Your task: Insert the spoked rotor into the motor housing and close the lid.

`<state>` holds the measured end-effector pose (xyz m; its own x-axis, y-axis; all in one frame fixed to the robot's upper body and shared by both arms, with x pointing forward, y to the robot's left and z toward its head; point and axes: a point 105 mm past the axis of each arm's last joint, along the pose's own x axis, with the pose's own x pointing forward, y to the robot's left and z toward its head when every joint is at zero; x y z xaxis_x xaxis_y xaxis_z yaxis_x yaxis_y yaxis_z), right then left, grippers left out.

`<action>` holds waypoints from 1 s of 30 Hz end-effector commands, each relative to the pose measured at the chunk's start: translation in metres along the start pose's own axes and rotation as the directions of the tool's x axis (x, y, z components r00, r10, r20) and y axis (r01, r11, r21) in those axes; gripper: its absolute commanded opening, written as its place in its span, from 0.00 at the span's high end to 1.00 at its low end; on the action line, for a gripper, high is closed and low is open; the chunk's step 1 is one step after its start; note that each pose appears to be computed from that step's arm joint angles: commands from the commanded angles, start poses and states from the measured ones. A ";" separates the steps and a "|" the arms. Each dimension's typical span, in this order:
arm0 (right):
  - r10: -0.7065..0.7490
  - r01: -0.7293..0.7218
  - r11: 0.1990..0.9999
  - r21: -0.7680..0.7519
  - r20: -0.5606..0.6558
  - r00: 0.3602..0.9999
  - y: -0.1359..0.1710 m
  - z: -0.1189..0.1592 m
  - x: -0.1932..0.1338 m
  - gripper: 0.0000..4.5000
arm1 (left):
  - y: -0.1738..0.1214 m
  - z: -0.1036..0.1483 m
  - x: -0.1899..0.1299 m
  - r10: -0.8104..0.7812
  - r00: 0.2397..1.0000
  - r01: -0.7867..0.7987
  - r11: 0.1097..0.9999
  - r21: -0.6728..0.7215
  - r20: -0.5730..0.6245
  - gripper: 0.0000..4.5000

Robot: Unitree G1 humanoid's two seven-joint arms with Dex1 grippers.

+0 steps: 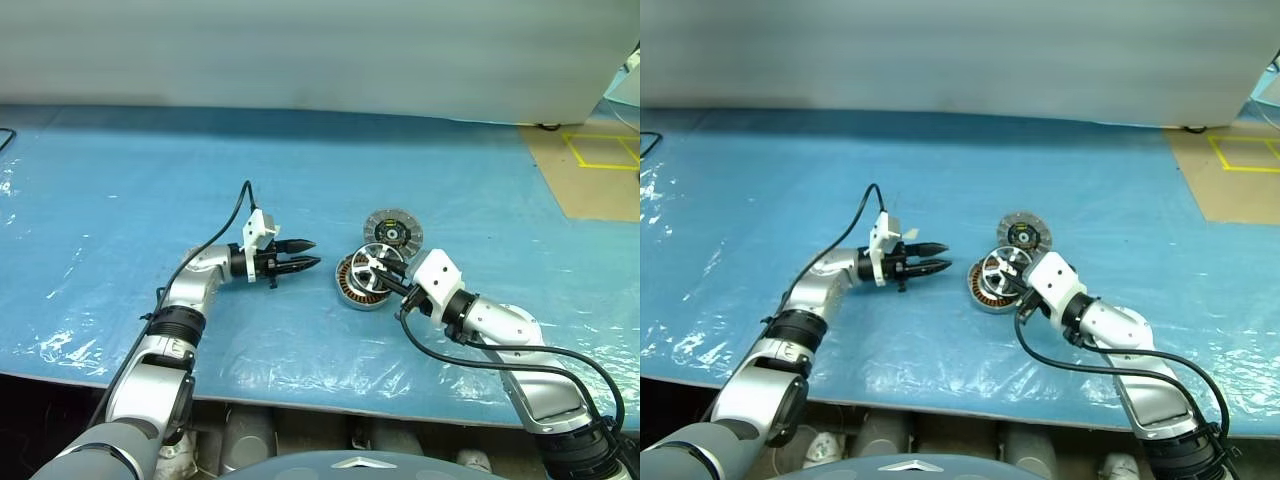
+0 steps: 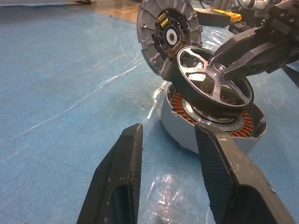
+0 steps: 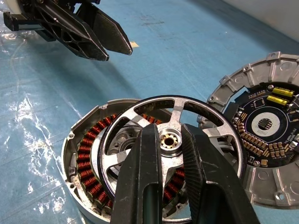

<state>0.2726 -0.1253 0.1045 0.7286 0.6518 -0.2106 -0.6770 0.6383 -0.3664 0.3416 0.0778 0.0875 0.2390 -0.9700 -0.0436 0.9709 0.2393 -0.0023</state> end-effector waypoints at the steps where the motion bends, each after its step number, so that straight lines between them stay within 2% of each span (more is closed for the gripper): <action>1: -0.008 0.004 0.999 0.043 0.098 0.995 -0.004 0.022 0.000 0.94 | 0.003 0.012 0.000 0.006 1.000 -0.007 0.999 0.036 0.030 0.59; 4: 0.029 -0.041 0.996 0.081 0.143 0.989 0.001 0.032 0.000 0.94 | 0.004 0.012 -0.001 0.010 0.999 -0.011 0.999 0.035 0.031 0.59; 9: 0.090 -0.102 0.990 0.099 0.122 0.988 0.009 0.030 -0.001 0.94 | 0.004 0.012 -0.003 0.015 0.999 -0.016 0.999 0.032 0.030 0.59; 21: 0.105 -0.111 0.989 0.098 0.064 0.992 0.012 0.018 0.001 0.94 | 0.002 0.008 -0.004 0.015 1.000 -0.016 1.000 0.024 0.027 0.59; 30: 0.084 -0.086 0.989 0.122 0.026 0.996 0.013 0.005 0.006 0.94 | -0.006 0.014 -0.006 -0.043 0.998 0.040 0.998 0.054 0.050 0.59</action>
<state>0.2673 -0.1128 0.0978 0.6596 0.7124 -0.2394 -0.7516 0.6243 -0.2130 0.3375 0.0815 0.0904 0.2234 -0.9745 -0.0215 0.9747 0.2234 -0.0016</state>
